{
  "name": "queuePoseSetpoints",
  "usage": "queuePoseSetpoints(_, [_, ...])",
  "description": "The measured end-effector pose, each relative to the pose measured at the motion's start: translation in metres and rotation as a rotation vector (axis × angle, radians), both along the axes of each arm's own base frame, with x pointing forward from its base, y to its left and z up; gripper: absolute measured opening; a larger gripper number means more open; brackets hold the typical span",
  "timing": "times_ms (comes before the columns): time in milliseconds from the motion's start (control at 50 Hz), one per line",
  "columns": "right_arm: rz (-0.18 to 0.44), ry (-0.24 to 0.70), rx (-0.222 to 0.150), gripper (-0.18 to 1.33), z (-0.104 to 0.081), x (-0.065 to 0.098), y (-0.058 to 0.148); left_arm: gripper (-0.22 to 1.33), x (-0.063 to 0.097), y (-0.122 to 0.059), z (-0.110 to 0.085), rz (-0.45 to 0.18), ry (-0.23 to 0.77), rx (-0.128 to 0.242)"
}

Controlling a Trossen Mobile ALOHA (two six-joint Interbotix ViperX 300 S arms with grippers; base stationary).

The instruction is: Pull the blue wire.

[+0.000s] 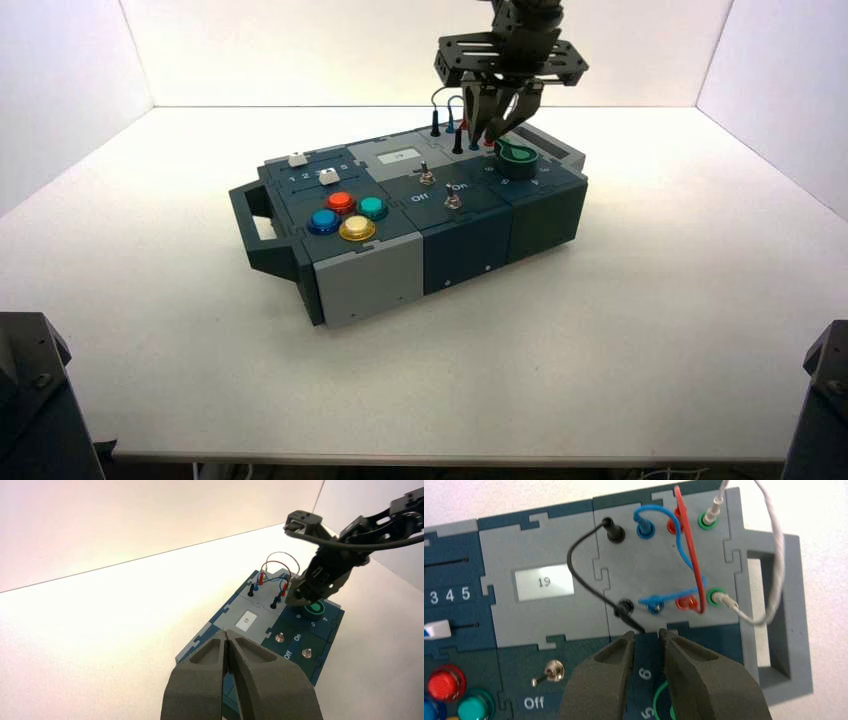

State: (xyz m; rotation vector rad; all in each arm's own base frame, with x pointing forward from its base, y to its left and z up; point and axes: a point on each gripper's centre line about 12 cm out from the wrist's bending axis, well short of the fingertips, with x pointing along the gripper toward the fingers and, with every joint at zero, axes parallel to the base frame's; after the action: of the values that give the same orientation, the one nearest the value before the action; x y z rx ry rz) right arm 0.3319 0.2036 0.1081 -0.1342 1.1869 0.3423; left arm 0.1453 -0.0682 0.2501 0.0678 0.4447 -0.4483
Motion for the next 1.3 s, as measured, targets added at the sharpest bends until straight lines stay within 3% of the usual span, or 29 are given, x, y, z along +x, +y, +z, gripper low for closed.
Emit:
queuePoseSetpoints(720, [-0.02, -0.004, 0.0, 0.53, -0.008, 0.022, 0.003, -0.16, 0.0, 0.0, 0.0, 0.0, 0.0, 0.0])
queuePoseSetpoints(760, [-0.019, -0.003, -0.002, 0.48, -0.008, 0.023, 0.004, -0.16, 0.0, 0.0, 0.0, 0.0, 0.0, 0.0])
queuePoseSetpoints(860, [-0.022, 0.005, -0.007, 0.15, -0.012, 0.025, 0.003, -0.16, 0.0, 0.0, 0.0, 0.0, 0.0, 0.0])
queuePoseSetpoints(1300, [-0.026, 0.008, -0.01, 0.1, -0.014, 0.028, 0.002, -0.16, 0.0, 0.0, 0.0, 0.0, 0.0, 0.0])
